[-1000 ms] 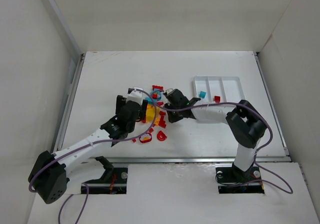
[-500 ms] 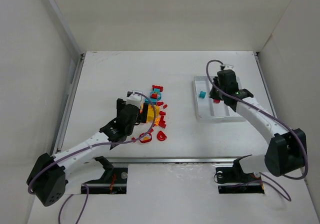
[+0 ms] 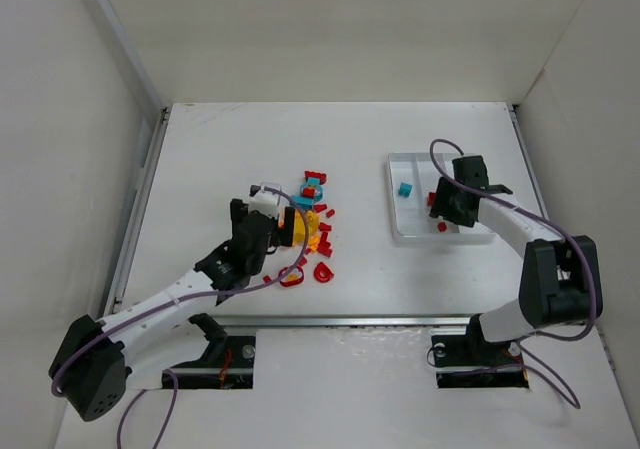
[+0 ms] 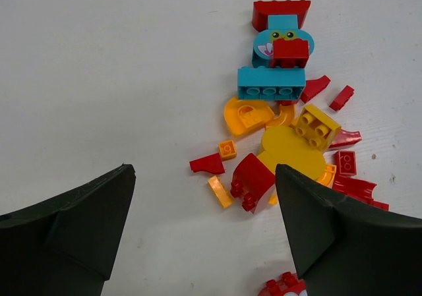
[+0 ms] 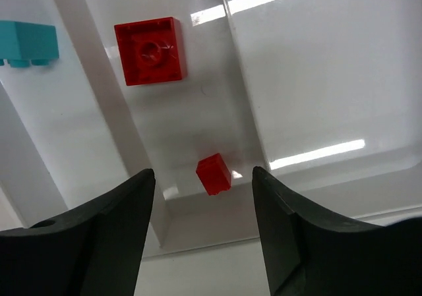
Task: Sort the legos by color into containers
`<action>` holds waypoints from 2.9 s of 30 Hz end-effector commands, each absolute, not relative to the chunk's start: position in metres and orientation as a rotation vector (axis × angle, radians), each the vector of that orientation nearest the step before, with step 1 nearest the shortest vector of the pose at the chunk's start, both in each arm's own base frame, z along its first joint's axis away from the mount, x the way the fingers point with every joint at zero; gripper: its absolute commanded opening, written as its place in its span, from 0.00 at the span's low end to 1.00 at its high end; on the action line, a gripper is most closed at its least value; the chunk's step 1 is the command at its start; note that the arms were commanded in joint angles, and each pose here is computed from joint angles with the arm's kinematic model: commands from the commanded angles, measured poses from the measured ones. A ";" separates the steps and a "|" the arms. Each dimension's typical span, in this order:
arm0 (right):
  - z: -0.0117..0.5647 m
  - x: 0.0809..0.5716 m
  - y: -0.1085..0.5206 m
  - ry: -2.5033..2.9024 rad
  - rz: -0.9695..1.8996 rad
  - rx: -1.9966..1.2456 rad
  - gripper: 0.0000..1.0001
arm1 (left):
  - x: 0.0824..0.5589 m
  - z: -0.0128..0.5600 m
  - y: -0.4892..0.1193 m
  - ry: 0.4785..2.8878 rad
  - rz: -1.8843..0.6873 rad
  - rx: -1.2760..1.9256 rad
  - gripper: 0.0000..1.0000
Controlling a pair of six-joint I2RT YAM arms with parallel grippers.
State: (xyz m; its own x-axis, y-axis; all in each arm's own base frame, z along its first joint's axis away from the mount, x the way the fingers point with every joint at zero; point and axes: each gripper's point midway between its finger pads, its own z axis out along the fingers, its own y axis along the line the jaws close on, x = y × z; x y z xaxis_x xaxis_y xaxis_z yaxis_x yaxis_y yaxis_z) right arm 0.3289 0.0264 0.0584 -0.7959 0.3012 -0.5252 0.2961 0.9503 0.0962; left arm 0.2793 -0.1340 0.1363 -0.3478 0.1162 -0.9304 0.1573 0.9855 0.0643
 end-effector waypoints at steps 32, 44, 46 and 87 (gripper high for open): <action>0.059 0.208 0.377 2.416 0.649 -0.768 0.63 | 0.270 0.156 -0.110 1.756 0.009 0.031 0.90; 0.020 0.197 0.365 2.525 0.369 -0.763 0.49 | 0.270 0.156 -0.112 1.751 0.001 0.057 0.89; 0.020 0.198 0.359 2.537 0.338 -0.713 0.36 | 0.270 0.156 -0.112 1.751 0.001 0.057 0.89; 0.119 0.468 0.046 2.255 -0.043 0.311 0.00 | 0.284 0.141 -0.085 1.792 0.094 0.013 0.89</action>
State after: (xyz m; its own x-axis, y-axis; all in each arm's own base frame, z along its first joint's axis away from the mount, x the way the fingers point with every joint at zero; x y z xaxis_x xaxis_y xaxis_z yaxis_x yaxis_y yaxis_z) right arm 0.4301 0.0402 0.1030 -0.6458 0.2357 -0.7262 0.2981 0.9535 0.0444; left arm 0.2771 -0.0948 0.1328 -0.2513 0.0949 -0.9633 0.0001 0.9952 0.0980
